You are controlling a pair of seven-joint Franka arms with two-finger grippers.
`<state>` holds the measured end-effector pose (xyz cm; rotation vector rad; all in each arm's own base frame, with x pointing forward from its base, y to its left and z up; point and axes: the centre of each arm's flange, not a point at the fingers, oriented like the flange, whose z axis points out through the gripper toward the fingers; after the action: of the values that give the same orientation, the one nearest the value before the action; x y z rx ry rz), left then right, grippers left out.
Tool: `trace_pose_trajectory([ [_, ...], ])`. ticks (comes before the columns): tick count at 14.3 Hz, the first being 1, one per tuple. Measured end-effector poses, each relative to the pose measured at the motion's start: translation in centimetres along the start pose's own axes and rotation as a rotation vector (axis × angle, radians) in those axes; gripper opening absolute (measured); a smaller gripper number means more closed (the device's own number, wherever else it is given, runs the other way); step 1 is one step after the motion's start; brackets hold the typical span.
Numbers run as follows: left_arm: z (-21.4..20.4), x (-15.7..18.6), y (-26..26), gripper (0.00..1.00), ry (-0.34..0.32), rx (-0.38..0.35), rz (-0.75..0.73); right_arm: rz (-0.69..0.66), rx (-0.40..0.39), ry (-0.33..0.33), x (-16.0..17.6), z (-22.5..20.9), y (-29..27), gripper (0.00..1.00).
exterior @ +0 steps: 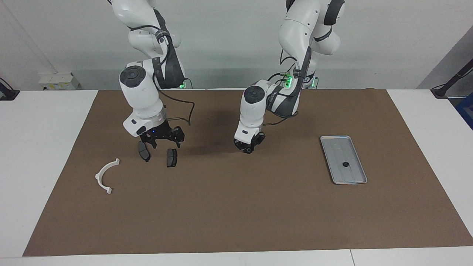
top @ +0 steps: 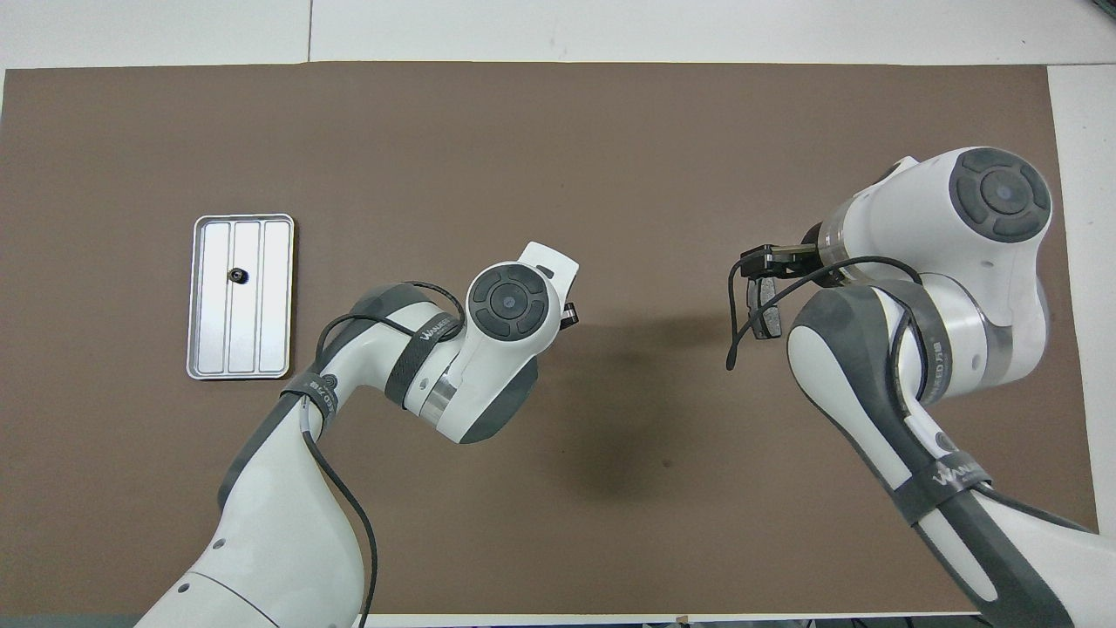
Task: Place bearing gear from tray to pile
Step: 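Set the bearing down at the center and withdraw the left gripper to the tray, then grasp the centered bearing with the right gripper while the left gripper reaches the tray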
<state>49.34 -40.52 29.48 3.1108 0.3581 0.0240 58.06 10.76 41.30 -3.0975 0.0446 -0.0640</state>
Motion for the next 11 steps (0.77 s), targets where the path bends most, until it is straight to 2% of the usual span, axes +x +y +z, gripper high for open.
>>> trace_pose_trajectory([
  [2, -1.0, 0.3, -0.4, 0.60, -0.010, 0.019, 0.011, -0.001, 0.000, 0.000, 0.0, 0.0, -0.1, 1.00],
  [3, -3.1, 1.0, -1.0, 0.70, -0.010, 0.021, 0.031, -0.003, 0.000, 0.000, 0.0, 0.0, -0.2, 1.00],
  [5, -10.2, 3.8, -4.5, 0.94, 0.004, 0.012, 0.061, -0.007, 0.001, 0.000, -0.1, 0.0, -0.5, 1.00],
  [6, -14.5, 5.6, -7.8, 1.00, 0.015, 0.005, 0.074, -0.005, 0.002, 0.001, -0.2, 0.0, -1.0, 1.00],
  [8, -20.0, 9.6, -16.3, 1.00, 0.014, 0.009, 0.116, 0.049, 0.006, 0.006, -0.7, -0.3, -3.7, 1.00],
  [11, -21.5, 15.9, -31.2, 1.00, -0.019, -0.011, 0.218, 0.176, 0.022, 0.016, -2.9, -1.0, -11.2, 1.00],
])
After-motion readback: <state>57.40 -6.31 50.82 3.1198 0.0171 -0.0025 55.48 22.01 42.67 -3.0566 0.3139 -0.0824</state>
